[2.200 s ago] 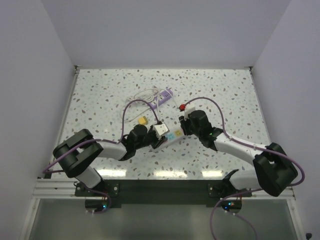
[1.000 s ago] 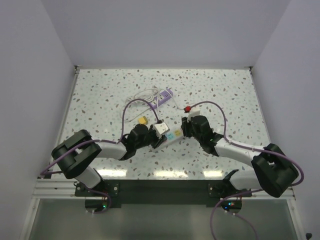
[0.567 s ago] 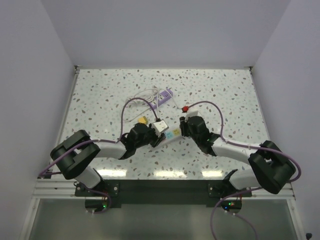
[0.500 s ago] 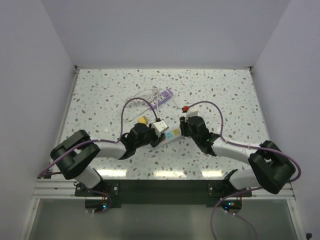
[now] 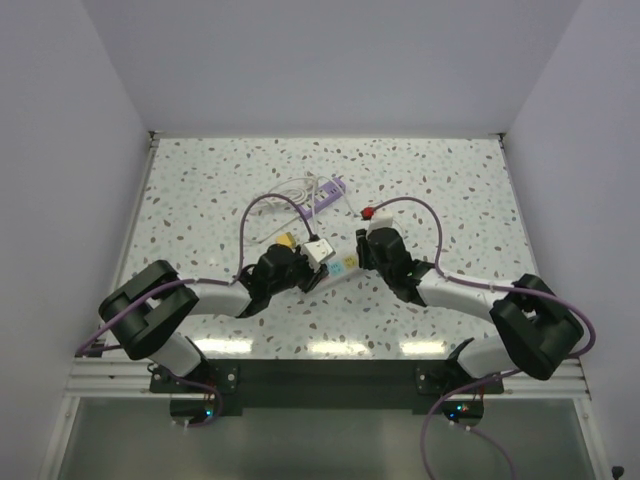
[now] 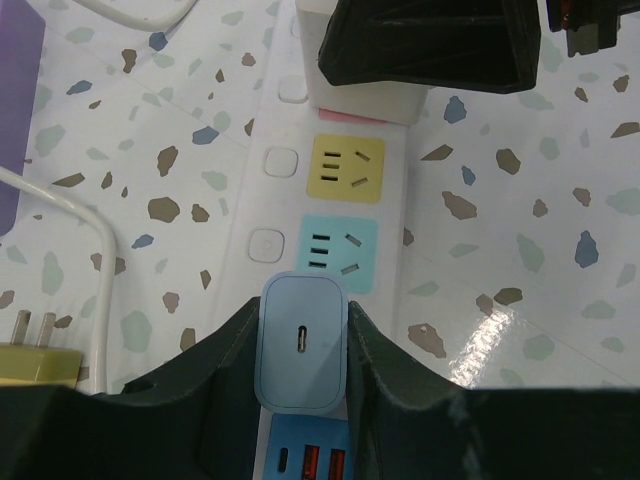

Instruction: Insert the plug

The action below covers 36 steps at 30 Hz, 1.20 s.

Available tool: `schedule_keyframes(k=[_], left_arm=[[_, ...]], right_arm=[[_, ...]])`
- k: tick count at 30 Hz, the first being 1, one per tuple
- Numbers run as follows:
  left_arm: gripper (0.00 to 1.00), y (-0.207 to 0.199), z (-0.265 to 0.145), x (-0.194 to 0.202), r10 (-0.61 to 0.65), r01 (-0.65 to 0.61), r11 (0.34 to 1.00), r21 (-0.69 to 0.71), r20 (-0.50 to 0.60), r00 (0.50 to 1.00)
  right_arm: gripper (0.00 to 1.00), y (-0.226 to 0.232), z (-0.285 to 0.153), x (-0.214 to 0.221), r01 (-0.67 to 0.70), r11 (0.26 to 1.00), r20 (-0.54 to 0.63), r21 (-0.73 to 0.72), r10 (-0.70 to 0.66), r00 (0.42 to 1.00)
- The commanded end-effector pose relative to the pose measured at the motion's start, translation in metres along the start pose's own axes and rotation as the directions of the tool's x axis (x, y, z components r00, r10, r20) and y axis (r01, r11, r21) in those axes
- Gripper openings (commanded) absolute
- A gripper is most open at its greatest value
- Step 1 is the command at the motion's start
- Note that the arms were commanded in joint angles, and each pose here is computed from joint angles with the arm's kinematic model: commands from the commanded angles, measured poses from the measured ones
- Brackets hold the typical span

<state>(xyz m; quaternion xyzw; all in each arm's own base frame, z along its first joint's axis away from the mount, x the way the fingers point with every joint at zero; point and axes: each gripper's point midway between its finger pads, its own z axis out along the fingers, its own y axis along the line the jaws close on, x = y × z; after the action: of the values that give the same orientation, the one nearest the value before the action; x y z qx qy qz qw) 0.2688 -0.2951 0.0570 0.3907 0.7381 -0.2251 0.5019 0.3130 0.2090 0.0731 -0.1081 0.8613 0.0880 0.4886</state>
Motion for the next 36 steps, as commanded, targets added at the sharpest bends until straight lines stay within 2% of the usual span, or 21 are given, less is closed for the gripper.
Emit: schedule_keyframes(k=[1,4,5,21,30,36], left_arm=[[0.0,0.003,-0.006,0.01,-0.025,0.024,0.999,-0.024,-0.033,0.999],[0.0,0.004,-0.005,0.01,-0.023,0.022,0.999,-0.025,-0.033,0.999],[0.0,0.003,-0.005,0.011,-0.022,0.021,1.0,-0.022,-0.034,0.999],[0.0,-0.001,-0.006,0.008,-0.017,0.017,1.0,0.002,-0.024,1.0],[0.0,-0.005,-0.007,0.008,-0.014,0.014,1.0,0.025,-0.024,1.0],[0.0,-0.005,-0.007,0.007,-0.013,0.014,1.0,0.025,-0.019,1.0]], right_arm=[[0.0,-0.011,-0.007,0.084,-0.022,0.998,-0.262,0.059,0.037,0.964],[0.0,-0.015,-0.005,0.105,-0.02,0.997,-0.298,0.072,0.041,0.954],[0.0,-0.011,-0.005,0.107,0.013,0.996,-0.305,0.083,0.013,0.952],[0.0,-0.008,0.001,0.148,0.034,0.995,-0.396,0.097,0.007,0.918],[0.0,-0.007,0.006,0.158,0.062,0.993,-0.458,0.1,-0.01,0.889],[0.0,-0.005,0.006,0.162,0.049,0.995,-0.452,0.087,-0.004,0.892]])
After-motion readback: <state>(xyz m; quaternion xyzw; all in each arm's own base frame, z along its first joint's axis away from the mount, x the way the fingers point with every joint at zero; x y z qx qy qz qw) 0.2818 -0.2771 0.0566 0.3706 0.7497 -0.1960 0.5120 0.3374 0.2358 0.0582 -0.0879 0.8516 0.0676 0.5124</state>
